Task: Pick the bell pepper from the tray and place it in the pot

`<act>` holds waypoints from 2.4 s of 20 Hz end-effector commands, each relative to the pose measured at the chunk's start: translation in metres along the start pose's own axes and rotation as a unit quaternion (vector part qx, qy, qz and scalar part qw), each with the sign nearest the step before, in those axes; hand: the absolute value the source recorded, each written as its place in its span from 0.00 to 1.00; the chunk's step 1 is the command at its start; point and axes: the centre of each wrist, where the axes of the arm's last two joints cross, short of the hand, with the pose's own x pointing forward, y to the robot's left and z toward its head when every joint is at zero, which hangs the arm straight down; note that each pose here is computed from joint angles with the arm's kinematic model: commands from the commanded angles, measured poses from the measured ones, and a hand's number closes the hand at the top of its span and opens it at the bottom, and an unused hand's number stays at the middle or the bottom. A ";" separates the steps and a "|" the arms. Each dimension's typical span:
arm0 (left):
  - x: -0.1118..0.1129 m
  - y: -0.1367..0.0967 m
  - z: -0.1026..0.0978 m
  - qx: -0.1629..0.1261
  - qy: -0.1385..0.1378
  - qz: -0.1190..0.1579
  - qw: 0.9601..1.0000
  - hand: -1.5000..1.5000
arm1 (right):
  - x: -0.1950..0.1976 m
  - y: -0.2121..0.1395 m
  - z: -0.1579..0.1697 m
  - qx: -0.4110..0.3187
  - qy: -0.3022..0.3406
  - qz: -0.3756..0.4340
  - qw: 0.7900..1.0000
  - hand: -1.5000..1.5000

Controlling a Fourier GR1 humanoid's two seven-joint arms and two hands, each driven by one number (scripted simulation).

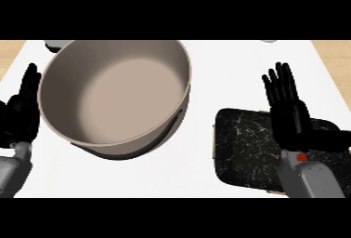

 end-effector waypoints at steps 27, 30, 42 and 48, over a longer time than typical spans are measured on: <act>-0.051 0.008 0.062 -0.059 0.070 -0.068 0.993 0.50 | 0.131 -0.133 0.104 -0.091 0.227 0.566 0.787 0.00; -0.033 0.006 0.055 -0.066 0.069 -0.066 0.993 0.50 | 0.129 -0.129 0.100 -0.046 0.303 0.589 0.748 0.00; -0.039 -0.001 0.051 -0.059 0.078 -0.065 0.993 0.50 | 0.116 -0.100 0.031 0.069 0.466 0.562 0.680 0.00; -0.034 0.018 0.059 -0.051 0.073 -0.062 0.994 0.50 | 0.076 -0.076 0.033 0.076 0.485 0.576 0.654 0.00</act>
